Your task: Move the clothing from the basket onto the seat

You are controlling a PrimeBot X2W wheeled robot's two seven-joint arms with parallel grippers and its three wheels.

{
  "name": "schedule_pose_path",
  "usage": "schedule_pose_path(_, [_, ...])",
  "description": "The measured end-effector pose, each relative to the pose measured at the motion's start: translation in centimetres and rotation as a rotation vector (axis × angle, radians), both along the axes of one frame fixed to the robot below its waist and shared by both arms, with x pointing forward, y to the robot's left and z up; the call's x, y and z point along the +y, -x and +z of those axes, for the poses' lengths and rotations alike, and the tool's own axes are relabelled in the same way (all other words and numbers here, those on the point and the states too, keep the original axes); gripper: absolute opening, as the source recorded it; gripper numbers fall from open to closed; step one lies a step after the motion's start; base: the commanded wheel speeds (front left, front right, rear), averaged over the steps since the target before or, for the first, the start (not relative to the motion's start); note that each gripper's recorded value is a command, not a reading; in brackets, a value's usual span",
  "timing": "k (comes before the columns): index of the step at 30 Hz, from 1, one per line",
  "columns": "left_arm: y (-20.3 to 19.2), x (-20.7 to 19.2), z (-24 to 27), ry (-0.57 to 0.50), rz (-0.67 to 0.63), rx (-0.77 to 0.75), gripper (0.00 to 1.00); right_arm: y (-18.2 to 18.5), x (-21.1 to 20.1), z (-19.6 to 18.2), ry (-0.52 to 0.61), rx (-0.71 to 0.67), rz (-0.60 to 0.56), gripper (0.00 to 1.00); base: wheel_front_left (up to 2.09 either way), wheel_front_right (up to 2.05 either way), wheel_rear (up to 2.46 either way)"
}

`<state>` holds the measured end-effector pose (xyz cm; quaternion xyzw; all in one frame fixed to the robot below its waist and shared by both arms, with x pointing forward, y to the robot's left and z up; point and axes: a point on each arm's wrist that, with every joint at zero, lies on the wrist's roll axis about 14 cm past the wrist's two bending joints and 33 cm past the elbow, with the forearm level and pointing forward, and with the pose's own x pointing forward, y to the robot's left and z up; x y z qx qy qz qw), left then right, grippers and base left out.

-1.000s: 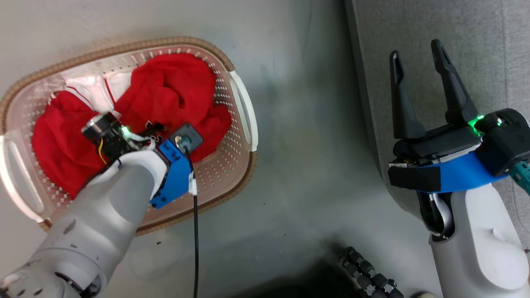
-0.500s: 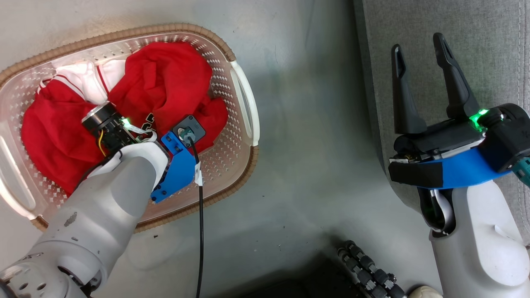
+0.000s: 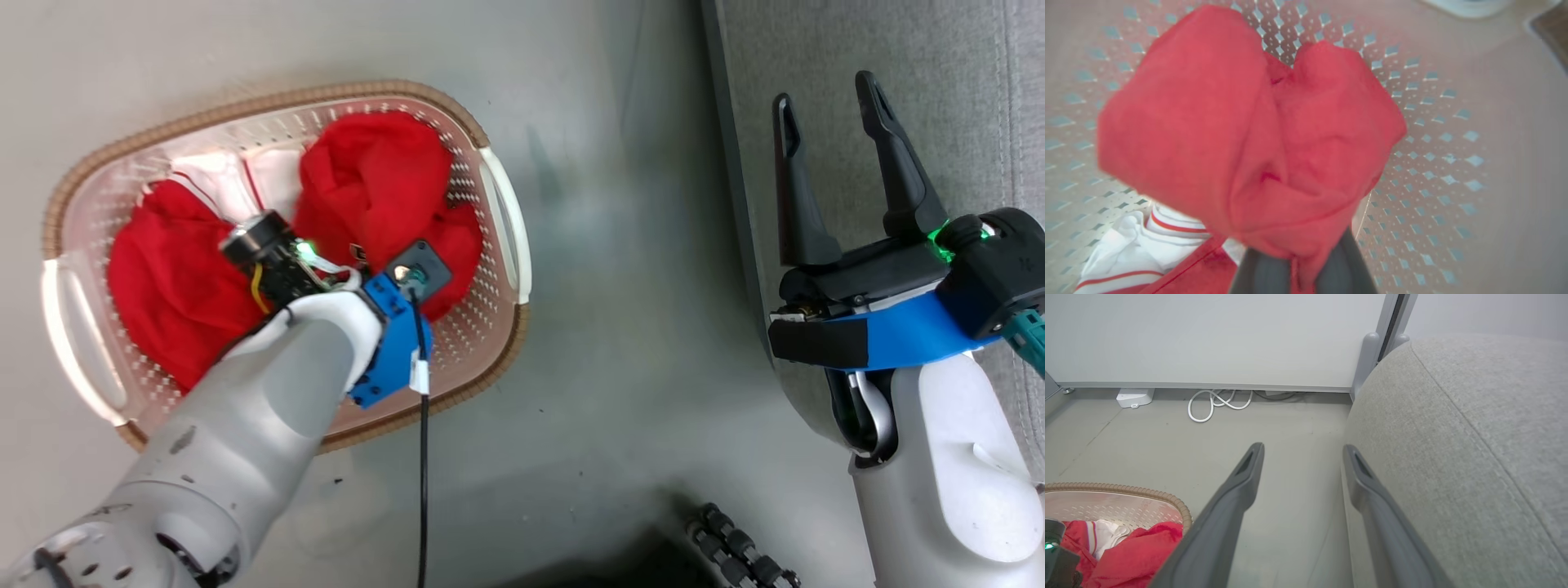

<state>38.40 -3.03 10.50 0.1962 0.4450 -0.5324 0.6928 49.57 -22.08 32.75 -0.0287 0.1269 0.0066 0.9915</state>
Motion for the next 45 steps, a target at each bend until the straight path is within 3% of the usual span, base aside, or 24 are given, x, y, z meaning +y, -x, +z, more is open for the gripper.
schedule_pose_path(10, [-1.4, -1.8, 6.8, 0.158, 0.106, -0.095, 0.0, -0.3, 1.7, 3.9, 0.003, -0.079, 0.041, 1.0, 0.0, 0.0, 0.0])
schedule_pose_path(18, [-3.2, -0.8, 12.8, 0.22, 0.221, -0.197, 0.0, 0.6, 3.2, 7.7, 0.0, -0.145, 0.078, 1.0, 0.0, 0.0, 0.0])
schedule_pose_path(32, [-4.9, -0.3, 25.9, 0.389, 0.385, -0.432, 0.0, 4.5, 5.4, 14.1, -0.021, -0.253, 0.129, 1.0, 0.0, 0.0, 0.0])
schedule_pose_path(45, [-4.7, 0.7, 36.9, 0.546, 0.467, -0.661, 0.0, 9.1, 7.4, 17.6, -0.036, -0.322, 0.181, 1.0, 0.0, 0.0, 0.0])
